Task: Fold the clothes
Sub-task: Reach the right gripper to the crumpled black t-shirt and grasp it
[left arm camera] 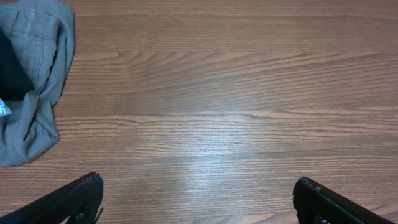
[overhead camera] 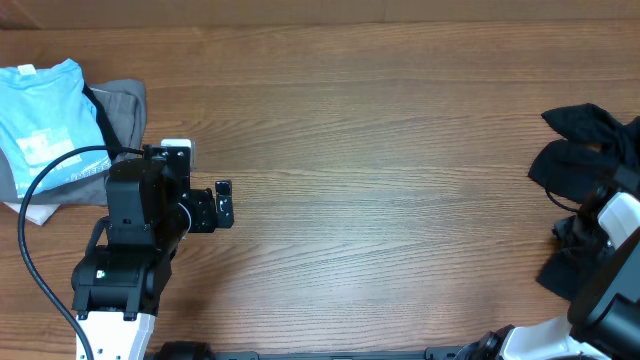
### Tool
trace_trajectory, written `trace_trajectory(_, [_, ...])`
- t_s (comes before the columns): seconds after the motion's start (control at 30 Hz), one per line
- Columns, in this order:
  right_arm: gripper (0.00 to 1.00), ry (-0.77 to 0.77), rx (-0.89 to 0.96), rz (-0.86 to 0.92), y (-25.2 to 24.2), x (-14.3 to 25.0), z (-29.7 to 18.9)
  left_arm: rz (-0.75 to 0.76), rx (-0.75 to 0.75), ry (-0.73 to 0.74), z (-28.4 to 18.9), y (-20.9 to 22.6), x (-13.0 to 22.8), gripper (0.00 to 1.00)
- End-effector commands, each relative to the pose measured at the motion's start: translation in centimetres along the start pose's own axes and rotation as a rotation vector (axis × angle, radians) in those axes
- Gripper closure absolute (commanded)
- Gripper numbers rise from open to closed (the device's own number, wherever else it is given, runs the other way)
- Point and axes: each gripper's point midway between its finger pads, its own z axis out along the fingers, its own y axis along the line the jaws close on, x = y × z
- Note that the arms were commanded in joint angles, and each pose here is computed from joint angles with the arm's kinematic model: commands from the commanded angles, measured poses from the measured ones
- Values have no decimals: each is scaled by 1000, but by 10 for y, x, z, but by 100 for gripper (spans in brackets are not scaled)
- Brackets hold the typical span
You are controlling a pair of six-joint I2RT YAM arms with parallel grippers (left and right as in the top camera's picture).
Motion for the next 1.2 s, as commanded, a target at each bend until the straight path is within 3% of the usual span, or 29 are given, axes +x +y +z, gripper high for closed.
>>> trace_trajectory(0.0, [91,97,0,-12,1,20,14,-3,-6,-30,-7,1,-10,0])
trace_trajectory(0.03, [96,114,-17,-12,4,23,13,-3,-5,-29,-6,1,-10,0])
trace_trajectory(0.27, [96,378,-367,-227,61,80,-13,-3,-6,-30,-7,1,-10,0])
trace_trajectory(0.53, [96,457,-564,-665,121,177,-63,-3,-6,-30,-6,1,-10,0])
trace_trajectory(0.73, [96,382,-750,-986,175,281,-111,-3,-6,-30,-6,1,-10,0])
trace_trajectory(0.93, [94,177,-1091,-1233,226,372,-187,-3,-6,-30,-7,1,-10,0])
trace_trajectory(1.1, [77,-85,-1275,-1219,265,385,-256,-3,-6,-31,-6,1,-10,0])
trace_trajectory(1.17, [58,-144,-1304,-1190,275,379,-279,-3,-6,-30,-6,1,-10,0])
